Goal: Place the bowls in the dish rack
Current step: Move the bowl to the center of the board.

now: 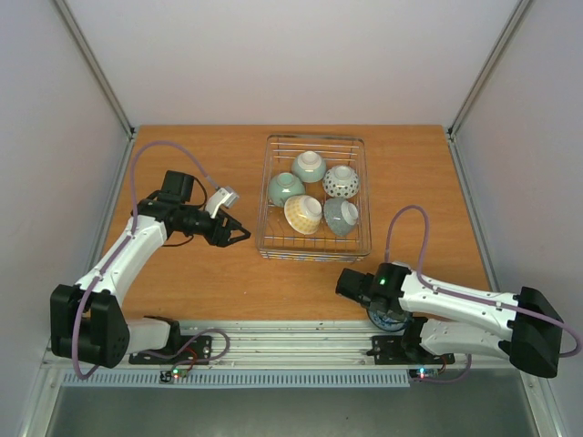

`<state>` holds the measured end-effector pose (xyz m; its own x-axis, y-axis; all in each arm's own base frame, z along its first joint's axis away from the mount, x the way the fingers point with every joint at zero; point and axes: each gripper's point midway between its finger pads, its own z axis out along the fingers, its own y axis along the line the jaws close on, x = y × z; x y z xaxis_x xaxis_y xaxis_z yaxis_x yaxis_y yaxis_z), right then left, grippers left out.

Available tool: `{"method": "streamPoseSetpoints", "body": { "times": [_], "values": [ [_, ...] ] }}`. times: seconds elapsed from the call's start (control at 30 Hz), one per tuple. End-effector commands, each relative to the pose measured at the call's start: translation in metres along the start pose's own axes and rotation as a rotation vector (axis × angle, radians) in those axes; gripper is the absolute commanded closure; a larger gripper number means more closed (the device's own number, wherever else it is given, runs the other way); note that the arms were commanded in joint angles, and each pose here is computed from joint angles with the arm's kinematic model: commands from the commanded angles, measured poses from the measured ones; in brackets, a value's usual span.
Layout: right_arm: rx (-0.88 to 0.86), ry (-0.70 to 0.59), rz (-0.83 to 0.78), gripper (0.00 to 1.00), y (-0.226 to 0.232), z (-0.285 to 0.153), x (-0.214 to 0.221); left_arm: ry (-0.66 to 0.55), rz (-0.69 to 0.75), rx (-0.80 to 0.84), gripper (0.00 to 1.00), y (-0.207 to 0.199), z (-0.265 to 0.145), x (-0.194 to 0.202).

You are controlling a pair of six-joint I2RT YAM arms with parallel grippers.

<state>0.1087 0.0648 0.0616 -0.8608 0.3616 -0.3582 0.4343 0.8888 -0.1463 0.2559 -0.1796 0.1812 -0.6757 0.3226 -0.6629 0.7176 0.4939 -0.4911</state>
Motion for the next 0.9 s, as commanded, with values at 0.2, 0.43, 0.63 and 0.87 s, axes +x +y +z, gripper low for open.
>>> {"method": "streamPoseSetpoints", "body": {
  "times": [0.2,0.43,0.63,0.87],
  "values": [
    [-0.033,-0.078,-0.023,0.54,0.003,-0.025,-0.022,-0.017,0.023,0.002,0.42,0.002,0.0,-0.003],
    [-0.15,-0.041,-0.094,0.54,0.038,-0.028,-0.016,-0.014,0.022,-0.003,0.42,0.003,0.001,-0.003],
    [-0.196,-0.007,-0.148,0.56,0.066,-0.024,-0.005,-0.015,0.023,-0.008,0.42,0.004,0.0,-0.003],
    [-0.164,0.023,-0.161,0.63,0.068,-0.012,0.004,-0.015,0.024,-0.007,0.42,0.003,0.0,-0.003]
  ]
}}
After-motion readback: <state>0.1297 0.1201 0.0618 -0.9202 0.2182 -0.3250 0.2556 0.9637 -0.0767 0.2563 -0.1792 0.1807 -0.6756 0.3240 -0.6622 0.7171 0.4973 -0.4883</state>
